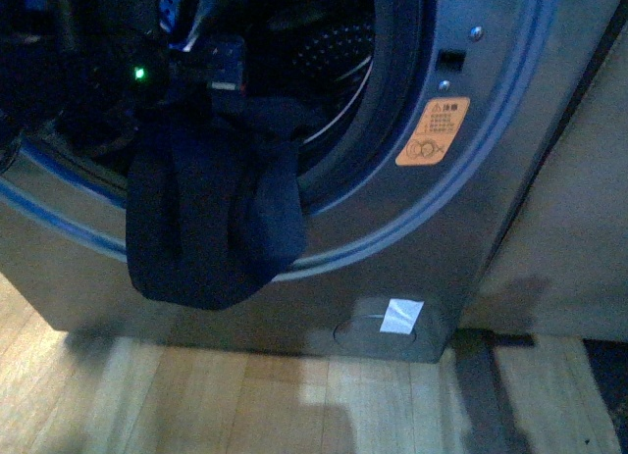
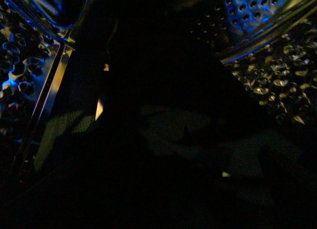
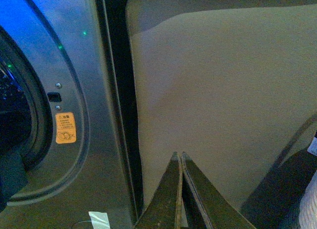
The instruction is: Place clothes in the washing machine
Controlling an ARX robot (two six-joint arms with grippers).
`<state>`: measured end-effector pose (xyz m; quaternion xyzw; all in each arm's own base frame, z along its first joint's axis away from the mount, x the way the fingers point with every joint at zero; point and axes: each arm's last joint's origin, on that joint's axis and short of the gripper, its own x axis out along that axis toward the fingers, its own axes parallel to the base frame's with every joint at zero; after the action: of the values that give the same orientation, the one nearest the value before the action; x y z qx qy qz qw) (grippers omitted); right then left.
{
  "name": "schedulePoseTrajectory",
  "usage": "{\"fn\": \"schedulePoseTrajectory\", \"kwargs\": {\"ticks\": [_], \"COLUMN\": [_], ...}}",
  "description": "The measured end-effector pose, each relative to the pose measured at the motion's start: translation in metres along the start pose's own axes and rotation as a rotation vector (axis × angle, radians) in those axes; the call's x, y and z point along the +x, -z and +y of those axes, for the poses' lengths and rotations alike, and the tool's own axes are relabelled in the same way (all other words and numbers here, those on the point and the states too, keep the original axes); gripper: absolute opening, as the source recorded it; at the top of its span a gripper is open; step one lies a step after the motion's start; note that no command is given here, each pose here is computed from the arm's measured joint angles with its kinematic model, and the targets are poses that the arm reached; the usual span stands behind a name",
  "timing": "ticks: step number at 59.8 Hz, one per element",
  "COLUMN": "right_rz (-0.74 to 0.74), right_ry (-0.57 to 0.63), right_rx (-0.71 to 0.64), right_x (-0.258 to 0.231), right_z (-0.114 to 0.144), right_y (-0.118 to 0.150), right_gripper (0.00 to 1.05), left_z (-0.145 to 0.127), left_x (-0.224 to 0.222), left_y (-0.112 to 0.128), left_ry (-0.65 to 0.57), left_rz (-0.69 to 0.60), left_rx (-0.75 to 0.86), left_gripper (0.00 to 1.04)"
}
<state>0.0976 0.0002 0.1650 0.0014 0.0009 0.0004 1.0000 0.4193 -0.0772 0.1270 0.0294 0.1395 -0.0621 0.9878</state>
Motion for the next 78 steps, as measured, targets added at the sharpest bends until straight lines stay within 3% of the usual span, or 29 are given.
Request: {"fn": "schedulePoseTrajectory", "kwargs": {"ticks": [17,20,24,41,46,64,74,78], "right_rz": [0.0,0.0,0.0,0.0,0.0,0.0,0.0,0.0], "right_ry": [0.0,0.0,0.0,0.0,0.0,0.0,0.0,0.0], "right_rx": [0.0,0.0,0.0,0.0,0.0,0.0,-0.001,-0.001], "right_x": [0.0,0.0,0.0,0.0,0.0,0.0,0.0,0.0], "right_z": [0.0,0.0,0.0,0.0,0.0,0.0,0.0,0.0], "right_y": [0.0,0.0,0.0,0.0,0.0,0.0,0.0,0.0], "right_gripper": [0.02,0.02,0.02,0.02,0.02,0.02,0.41,0.52], "left_z": [-0.005,-0.001,0.006,0.025,0.029,0.044,0.042,0.042], "left_x": [-0.107,-0.137,-0.159,-0.209,-0.223,-0.261,-0.276,-0.28], "left_y": [0.003,0.006,0.008,0.025,0.03,0.041,0.044,0.045], "left_ry": [0.109,-0.041,-0.098,-0.113,-0.117,-0.122,-0.121,-0.121], "left_rz": [-0.144,-0.239,-0.281,-0.271,-0.268,-0.269,-0.271,-0.271], "left_rx": [-0.067,-0.073,-0.077,-0.068,-0.068,-0.067,-0.067,-0.067], "left_gripper": [0.97,0.84,0.72,0.22,0.03,0.04,0.04,0.04]}}
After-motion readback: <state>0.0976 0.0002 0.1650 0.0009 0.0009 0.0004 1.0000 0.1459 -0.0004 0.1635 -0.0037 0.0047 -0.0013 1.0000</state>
